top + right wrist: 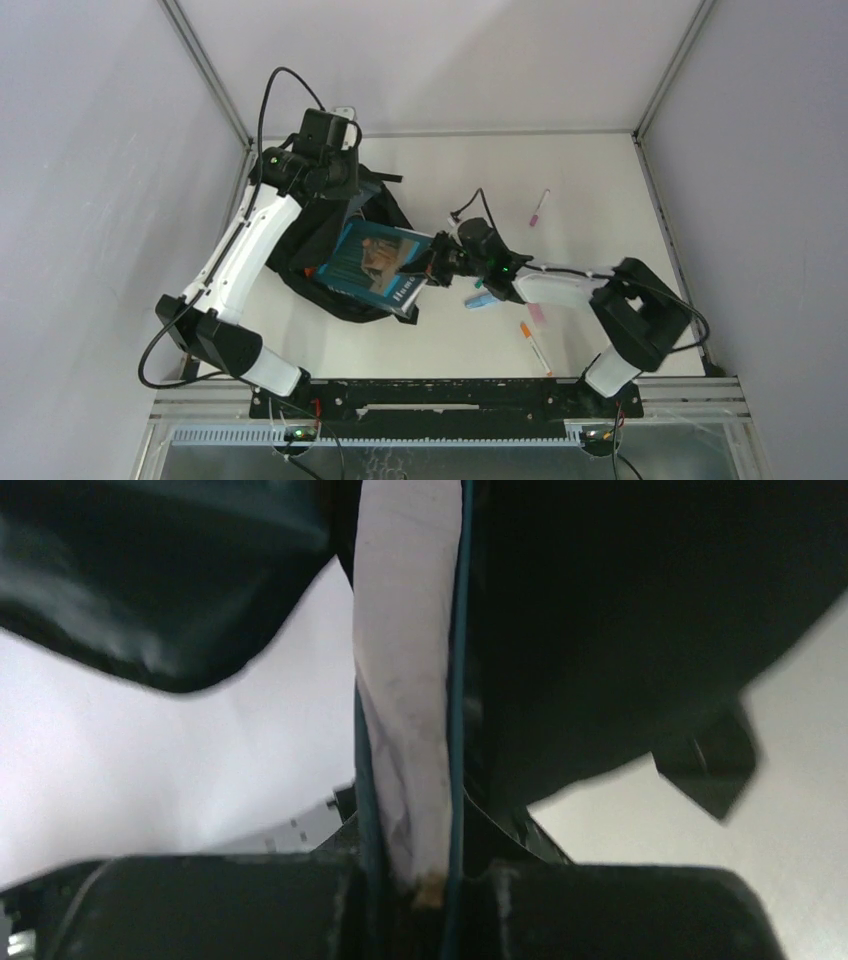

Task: Pack the student bag
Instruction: Place the book in the student bag.

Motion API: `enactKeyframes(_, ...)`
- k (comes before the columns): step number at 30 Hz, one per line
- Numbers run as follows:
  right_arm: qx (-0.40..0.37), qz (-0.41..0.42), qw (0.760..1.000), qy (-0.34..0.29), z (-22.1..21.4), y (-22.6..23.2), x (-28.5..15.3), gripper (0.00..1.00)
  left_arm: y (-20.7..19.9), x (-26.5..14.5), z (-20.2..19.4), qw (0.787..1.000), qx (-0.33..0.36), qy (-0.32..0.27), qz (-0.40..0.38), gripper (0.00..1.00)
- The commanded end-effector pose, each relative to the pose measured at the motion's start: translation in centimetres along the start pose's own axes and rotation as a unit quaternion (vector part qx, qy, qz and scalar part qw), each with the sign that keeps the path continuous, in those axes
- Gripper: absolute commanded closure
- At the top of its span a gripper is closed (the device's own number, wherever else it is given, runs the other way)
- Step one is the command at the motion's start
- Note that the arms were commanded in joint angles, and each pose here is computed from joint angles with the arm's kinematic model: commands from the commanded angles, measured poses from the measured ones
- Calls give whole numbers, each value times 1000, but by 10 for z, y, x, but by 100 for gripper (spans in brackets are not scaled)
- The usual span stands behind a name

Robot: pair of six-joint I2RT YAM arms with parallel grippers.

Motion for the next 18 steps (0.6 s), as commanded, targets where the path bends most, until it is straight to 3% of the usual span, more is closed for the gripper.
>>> enactKeyframes(1, 21, 59, 994, -88, 38, 44, 35, 100, -18, -28, 17, 994, -22, -69, -78, 100)
enactKeyframes(9, 111, 107, 983, -96, 56, 58, 72, 100, -11, -40, 9, 995, -18, -72, -67, 100)
enactKeyframes(15, 92, 80, 971, -207, 69, 64, 80, 100, -17, -48, 6, 992, -15, -84, -95, 100)
enactKeyframes(18, 86, 64, 967, -232, 67, 63, 95, 100, -17, -50, 6, 991, -14, -86, -97, 100)
Point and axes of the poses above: each gripper's point midway between its finger pads, its own x axis out along the fingers, its own y axis along the line the jaws close on, z = x × y, the point moved 3 cm from there along -x, back along the fingers, and after that the axes turned 11 degrees about x, right-handed, at the moved point
